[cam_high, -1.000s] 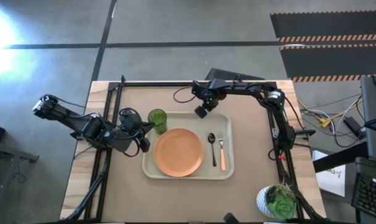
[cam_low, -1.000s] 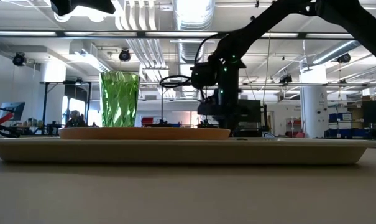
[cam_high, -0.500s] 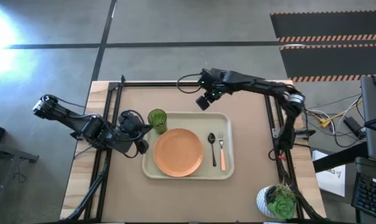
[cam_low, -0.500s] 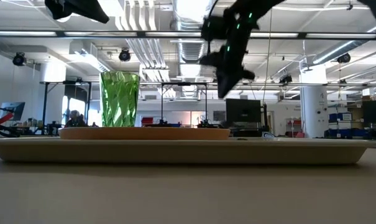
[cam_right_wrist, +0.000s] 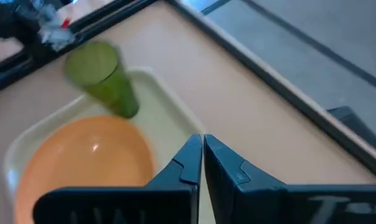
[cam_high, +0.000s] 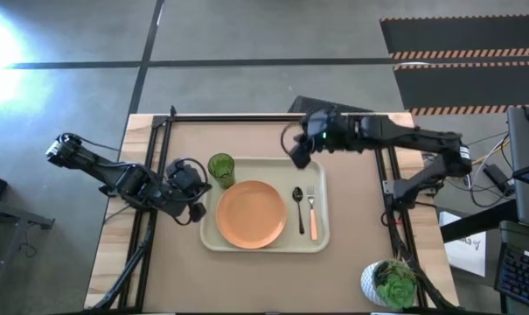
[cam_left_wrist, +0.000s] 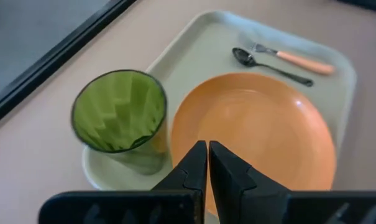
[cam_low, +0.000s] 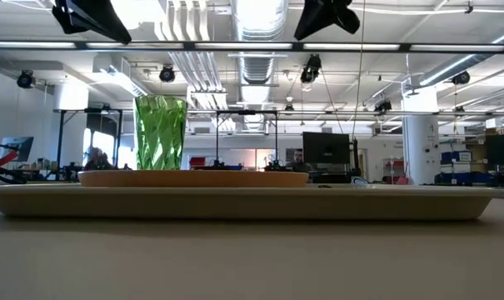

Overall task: Pick and place plate/cup/fork/spoon on tray
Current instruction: Move the light brown serving tray to the middle of the table

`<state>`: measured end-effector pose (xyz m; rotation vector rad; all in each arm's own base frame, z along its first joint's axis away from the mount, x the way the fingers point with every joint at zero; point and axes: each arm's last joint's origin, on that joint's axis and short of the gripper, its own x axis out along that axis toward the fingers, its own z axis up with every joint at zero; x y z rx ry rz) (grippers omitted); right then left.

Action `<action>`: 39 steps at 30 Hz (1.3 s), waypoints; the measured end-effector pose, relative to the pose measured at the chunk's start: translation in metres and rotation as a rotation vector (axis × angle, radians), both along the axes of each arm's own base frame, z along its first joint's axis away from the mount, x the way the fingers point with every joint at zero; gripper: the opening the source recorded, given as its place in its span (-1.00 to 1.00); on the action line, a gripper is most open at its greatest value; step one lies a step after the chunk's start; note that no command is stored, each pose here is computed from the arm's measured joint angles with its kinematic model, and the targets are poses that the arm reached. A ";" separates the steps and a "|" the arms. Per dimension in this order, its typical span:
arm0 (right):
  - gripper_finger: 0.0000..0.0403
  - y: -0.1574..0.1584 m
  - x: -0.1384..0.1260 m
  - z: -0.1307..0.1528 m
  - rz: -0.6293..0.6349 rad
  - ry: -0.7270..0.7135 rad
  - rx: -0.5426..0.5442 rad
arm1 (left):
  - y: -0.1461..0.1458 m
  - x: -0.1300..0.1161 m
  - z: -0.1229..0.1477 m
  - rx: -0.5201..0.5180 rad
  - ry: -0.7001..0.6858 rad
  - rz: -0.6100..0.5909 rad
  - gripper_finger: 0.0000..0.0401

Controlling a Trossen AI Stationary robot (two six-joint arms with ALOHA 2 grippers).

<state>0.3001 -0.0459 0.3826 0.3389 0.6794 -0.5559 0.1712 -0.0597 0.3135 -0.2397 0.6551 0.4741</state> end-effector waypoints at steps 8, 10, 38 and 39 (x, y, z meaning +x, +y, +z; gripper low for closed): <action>-0.96 0.061 0.018 -0.065 0.065 0.093 0.141 | 0.003 -0.004 0.001 0.015 0.002 0.012 -1.00; -0.96 0.085 0.024 -0.084 0.119 0.085 0.193 | 0.003 -0.005 0.002 0.015 -0.003 0.012 -1.00; -0.96 0.237 0.045 -0.200 0.244 0.262 0.673 | 0.014 -0.024 0.017 0.052 -0.086 0.012 -1.00; -0.96 0.238 0.046 -0.204 0.242 0.274 0.668 | 0.014 -0.024 0.017 0.052 -0.086 0.012 -1.00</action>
